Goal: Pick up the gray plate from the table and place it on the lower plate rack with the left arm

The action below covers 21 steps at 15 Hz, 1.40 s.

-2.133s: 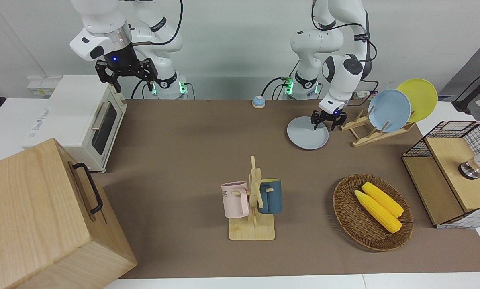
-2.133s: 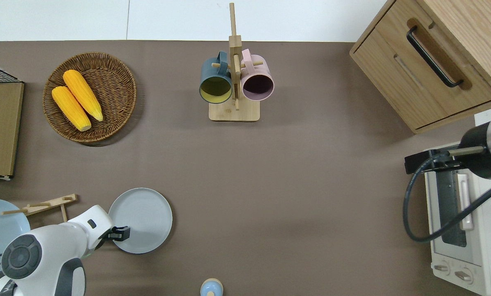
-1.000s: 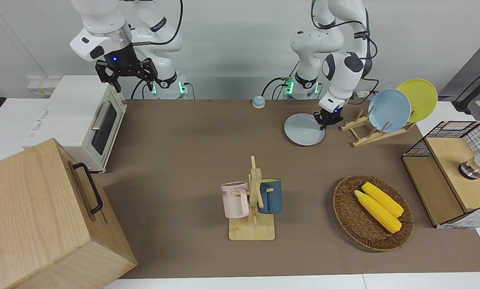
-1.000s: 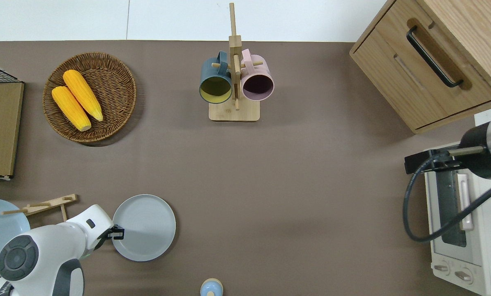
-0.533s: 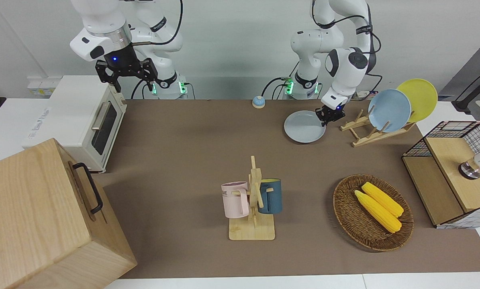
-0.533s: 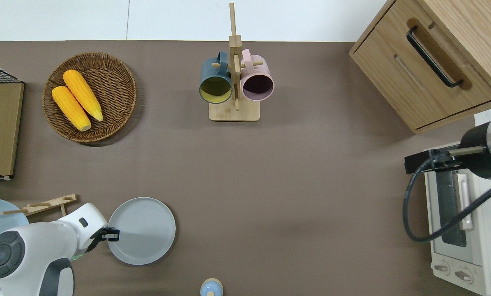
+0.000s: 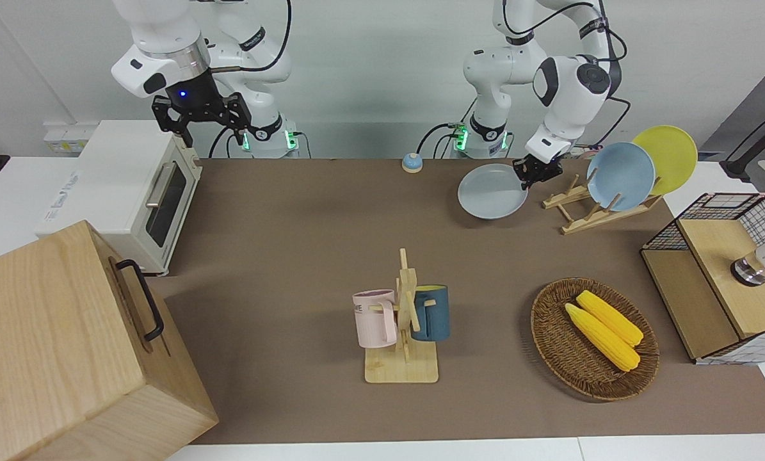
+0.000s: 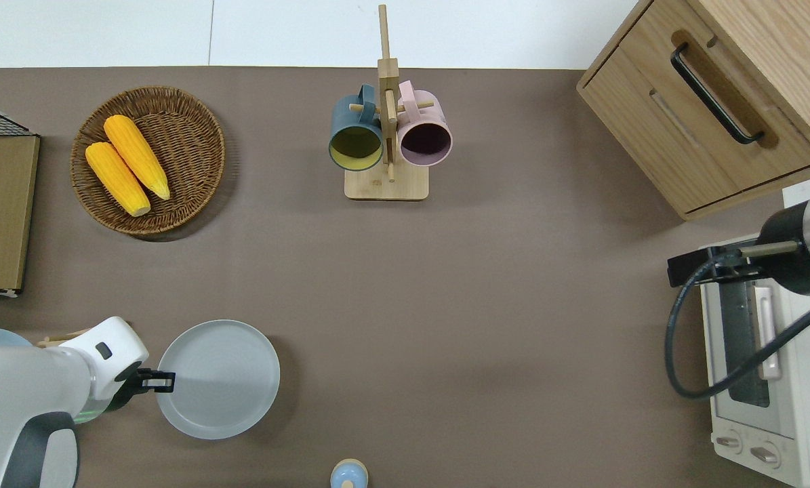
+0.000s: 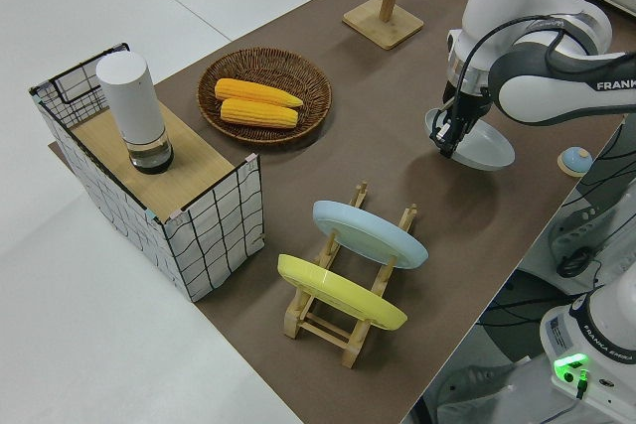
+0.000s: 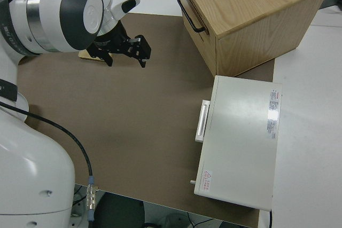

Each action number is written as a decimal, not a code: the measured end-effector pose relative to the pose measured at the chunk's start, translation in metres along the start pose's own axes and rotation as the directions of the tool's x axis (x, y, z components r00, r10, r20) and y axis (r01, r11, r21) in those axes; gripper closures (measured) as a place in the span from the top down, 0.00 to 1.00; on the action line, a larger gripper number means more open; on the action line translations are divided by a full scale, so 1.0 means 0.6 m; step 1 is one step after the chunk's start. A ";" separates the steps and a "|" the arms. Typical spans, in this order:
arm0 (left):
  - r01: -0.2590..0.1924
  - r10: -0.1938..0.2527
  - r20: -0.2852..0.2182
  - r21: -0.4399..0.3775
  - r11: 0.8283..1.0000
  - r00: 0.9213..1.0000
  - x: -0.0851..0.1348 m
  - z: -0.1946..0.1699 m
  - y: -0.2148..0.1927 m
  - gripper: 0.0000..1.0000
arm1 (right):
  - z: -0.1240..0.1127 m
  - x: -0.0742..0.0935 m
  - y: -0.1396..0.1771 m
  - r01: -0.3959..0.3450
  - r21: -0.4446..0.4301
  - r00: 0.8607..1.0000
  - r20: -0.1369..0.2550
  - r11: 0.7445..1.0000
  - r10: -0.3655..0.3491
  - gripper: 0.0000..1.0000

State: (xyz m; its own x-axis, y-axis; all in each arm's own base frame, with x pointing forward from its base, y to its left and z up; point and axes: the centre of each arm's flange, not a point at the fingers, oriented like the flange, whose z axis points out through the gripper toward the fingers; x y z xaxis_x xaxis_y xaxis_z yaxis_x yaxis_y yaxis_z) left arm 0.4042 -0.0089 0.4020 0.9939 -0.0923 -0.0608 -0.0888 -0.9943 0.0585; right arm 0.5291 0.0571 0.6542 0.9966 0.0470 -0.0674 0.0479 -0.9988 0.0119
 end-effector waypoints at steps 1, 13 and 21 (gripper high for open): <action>0.001 -0.001 0.008 -0.003 1.000 1.000 0.003 -0.016 0.000 0.04 | 0.000 0.000 0.000 0.000 0.000 1.000 0.000 1.000 0.000 0.99; 0.027 -0.026 0.010 -0.039 0.999 1.000 0.021 -0.220 -0.032 0.04 | 0.000 0.000 0.000 0.000 0.000 1.000 0.000 1.000 0.000 0.99; 0.035 -0.035 0.002 -0.010 0.999 0.999 0.020 -0.267 -0.051 0.04 | 0.000 0.000 0.000 0.000 0.000 1.000 0.000 1.000 0.000 0.99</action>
State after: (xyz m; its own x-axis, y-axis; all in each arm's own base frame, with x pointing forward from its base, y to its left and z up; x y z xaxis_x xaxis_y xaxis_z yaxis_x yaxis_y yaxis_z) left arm 0.4293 0.0292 0.5594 0.9962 -0.0580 -0.0647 -0.0537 -0.9964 0.0663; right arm 0.5291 0.0571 0.6542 0.9966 0.0470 -0.0674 0.0479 -0.9988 0.0119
